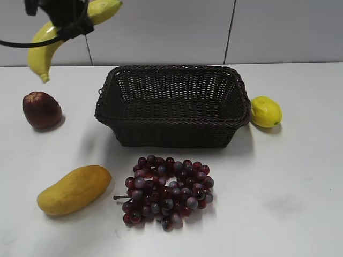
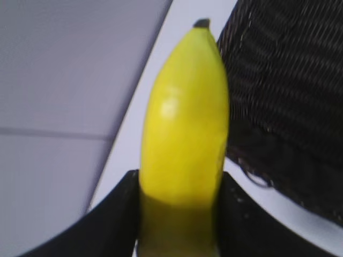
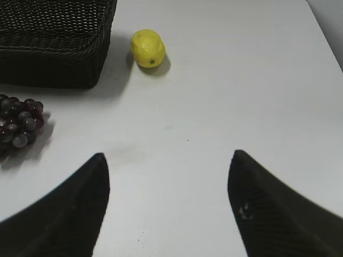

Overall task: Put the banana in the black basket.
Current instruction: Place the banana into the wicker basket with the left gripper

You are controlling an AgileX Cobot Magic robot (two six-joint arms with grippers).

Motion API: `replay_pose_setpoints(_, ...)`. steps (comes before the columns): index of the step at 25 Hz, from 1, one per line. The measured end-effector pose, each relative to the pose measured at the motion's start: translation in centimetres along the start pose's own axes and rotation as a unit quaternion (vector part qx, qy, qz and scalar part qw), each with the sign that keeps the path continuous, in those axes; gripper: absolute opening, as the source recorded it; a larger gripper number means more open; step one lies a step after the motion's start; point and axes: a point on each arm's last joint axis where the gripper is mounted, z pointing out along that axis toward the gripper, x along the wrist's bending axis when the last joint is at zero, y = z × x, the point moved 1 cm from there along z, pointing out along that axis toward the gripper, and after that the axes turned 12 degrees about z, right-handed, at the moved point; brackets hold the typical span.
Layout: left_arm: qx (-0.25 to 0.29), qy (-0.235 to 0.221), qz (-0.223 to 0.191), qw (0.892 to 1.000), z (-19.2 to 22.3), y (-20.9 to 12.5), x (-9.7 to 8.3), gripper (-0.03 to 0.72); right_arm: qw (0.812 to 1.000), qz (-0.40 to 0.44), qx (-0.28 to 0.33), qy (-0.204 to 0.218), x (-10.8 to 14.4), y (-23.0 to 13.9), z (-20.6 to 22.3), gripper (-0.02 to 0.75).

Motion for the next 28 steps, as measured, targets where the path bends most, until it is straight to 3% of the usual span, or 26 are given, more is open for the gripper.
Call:
replay_pose_setpoints(3, -0.053, 0.027, 0.075, 0.995, 0.5, 4.0, -0.5, 0.401, 1.0, 0.0, 0.0, 0.0, 0.0, 0.0, 0.0, 0.52)
replay_pose_setpoints(5, -0.085, 0.049, 0.104, 0.99, 1.6, 6.3, -1.1, 0.401, 1.0, 0.0, 0.0, 0.0, 0.0, 0.0, 0.0, 0.52)
replay_pose_setpoints(11, -0.143, 0.081, 0.137, 0.977, 6.8, 10.3, -4.1, 0.401, 1.0, 0.0, 0.0, 0.0, 0.0, 0.0, 0.0, 0.52)
replay_pose_setpoints(15, -0.122, 0.048, 0.156, 0.979, 11.2, 10.1, -6.4, 0.401, 1.0, 0.0, 0.0, 0.0, 0.0, 0.0, 0.0, 0.52)
replay_pose_setpoints(20, -0.059, 0.007, 0.229, 0.972, 15.8, 8.3, -8.8, 0.401, 1.0, 0.0, 0.0, 0.0, 0.0, 0.0, 0.0, 0.52)
replay_pose_setpoints(28, -0.049, -0.006, 0.235, 0.971, 17.1, 7.8, -9.6, 0.401, 1.0, 0.0, 0.0, 0.0, 0.0, 0.0, 0.0, 0.52)
